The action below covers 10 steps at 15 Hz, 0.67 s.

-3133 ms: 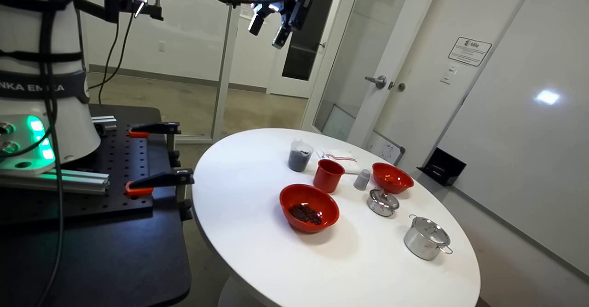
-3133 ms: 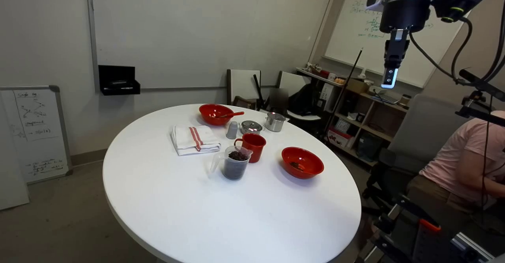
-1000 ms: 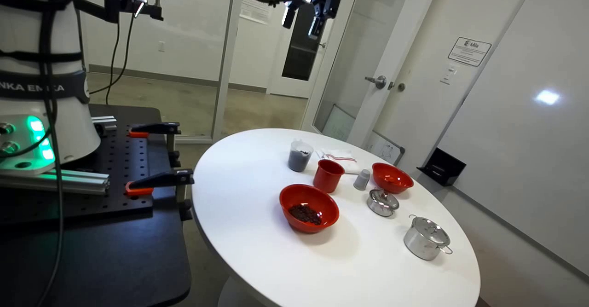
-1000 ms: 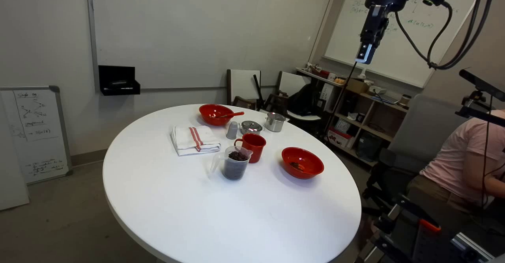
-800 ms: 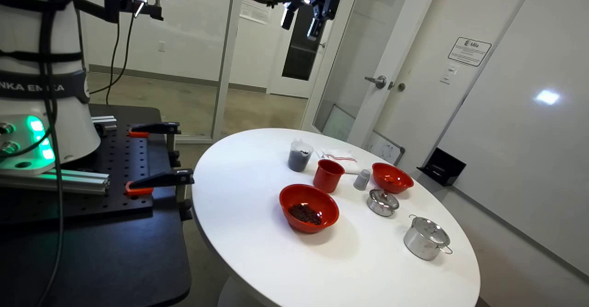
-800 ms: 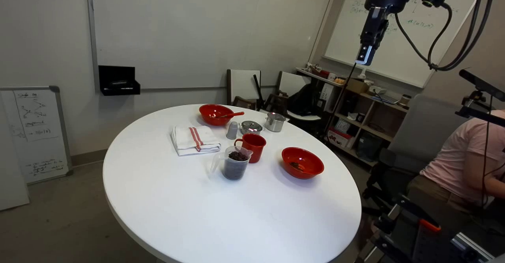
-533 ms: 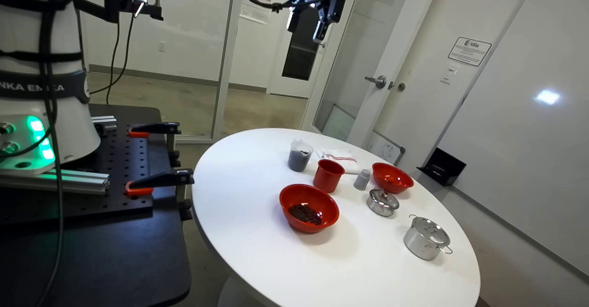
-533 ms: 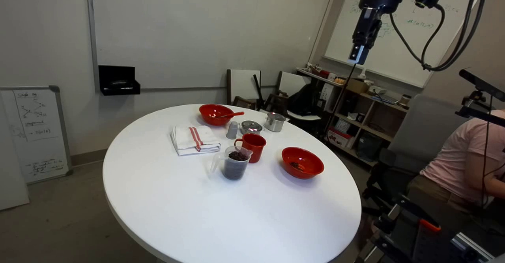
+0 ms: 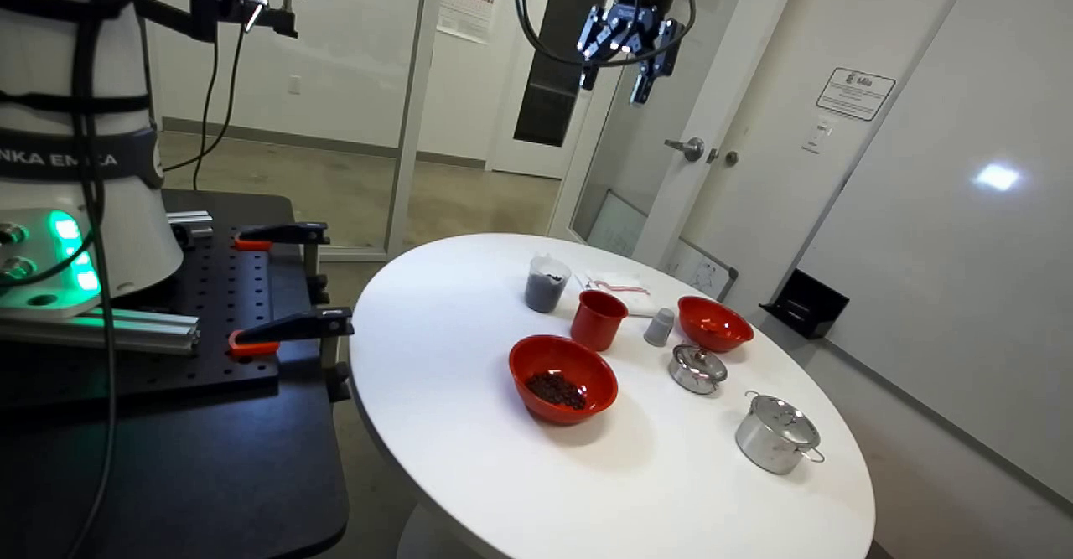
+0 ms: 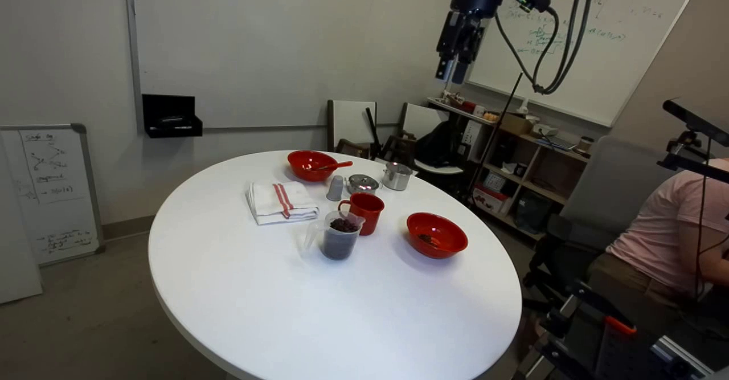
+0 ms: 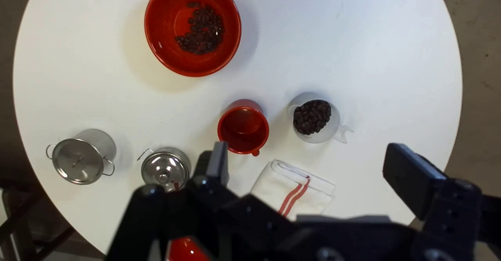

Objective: Move the red cup from left to right.

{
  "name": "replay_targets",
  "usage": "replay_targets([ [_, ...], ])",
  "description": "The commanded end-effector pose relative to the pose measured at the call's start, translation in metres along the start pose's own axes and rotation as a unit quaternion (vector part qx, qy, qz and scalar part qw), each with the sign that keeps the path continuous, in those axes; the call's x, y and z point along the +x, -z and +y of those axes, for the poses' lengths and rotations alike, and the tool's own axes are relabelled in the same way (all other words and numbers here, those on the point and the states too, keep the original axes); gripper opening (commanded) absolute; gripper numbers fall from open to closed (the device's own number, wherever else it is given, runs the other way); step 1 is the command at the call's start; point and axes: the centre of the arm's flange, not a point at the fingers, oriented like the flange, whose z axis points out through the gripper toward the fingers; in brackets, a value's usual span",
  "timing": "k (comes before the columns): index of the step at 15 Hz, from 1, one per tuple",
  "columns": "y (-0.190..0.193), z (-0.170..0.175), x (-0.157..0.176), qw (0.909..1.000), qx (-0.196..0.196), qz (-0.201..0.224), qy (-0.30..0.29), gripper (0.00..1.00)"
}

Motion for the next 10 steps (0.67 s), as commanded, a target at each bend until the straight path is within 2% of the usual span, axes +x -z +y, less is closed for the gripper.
replay_targets([
  [1,-0.026,0.015,0.062,0.9996,-0.013,-0.023,0.006,1.00],
  [7,-0.109,0.042,0.108,0.9948,0.004,-0.102,0.007,1.00],
  [10,-0.153,0.053,0.119,0.9919,-0.014,-0.125,-0.017,1.00],
])
